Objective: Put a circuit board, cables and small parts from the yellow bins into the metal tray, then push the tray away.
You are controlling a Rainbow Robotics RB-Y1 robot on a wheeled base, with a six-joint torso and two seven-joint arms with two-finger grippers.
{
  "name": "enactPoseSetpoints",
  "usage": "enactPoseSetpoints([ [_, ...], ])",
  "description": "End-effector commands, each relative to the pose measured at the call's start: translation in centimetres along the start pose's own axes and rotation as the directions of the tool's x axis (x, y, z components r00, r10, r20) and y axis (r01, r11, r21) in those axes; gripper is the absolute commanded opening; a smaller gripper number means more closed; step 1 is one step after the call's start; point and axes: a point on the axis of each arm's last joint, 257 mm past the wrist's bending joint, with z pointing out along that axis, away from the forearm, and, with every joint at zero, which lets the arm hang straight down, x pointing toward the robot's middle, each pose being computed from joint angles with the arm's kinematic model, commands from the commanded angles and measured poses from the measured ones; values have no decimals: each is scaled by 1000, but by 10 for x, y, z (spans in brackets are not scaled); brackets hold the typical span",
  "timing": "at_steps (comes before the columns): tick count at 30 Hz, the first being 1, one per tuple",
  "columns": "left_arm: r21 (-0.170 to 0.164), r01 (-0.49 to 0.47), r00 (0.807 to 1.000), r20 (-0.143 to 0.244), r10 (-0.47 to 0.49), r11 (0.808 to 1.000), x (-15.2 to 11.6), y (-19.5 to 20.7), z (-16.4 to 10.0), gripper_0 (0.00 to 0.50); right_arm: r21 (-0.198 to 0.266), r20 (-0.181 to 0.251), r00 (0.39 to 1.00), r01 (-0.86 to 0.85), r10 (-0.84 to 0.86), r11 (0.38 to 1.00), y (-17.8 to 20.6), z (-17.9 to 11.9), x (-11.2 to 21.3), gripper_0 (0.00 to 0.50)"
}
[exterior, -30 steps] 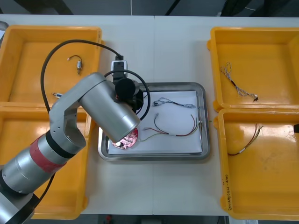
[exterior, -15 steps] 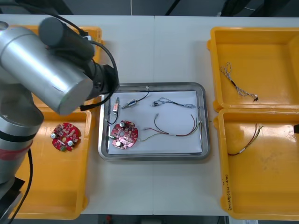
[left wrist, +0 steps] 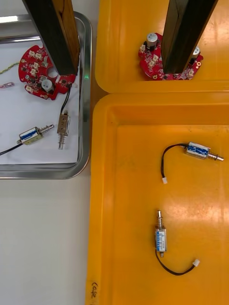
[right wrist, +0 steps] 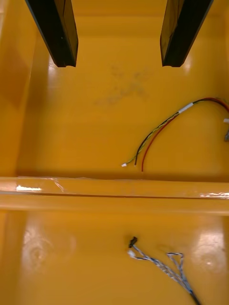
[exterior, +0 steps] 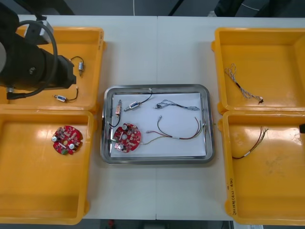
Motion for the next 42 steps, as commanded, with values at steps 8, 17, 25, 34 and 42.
enactPoseSetpoints([
  [8, -50, -91, 994, -68, 87, 995, 33, 80, -22, 500, -129, 45, 953, 303, -300, 944, 86, -31, -17, 500],
  [17, -105, -47, 988, -150, 31, 993, 68, 121, -26, 500, -219, 95, 859, 510, -503, 831, 156, -43, -17, 500],
  [25, -144, -28, 983, -184, 1, 989, 87, 144, -29, 500, -226, 102, 756, 651, -647, 725, 200, -40, -11, 500],
  [34, -157, -20, 982, -189, -10, 987, 96, 153, -33, 500, -209, 134, 591, 802, -796, 560, 257, -36, -5, 500],
  [42, -158, -21, 981, -196, -10, 987, 99, 153, -32, 500, -190, 146, 452, 886, -880, 423, 298, -30, 6, 500],
])
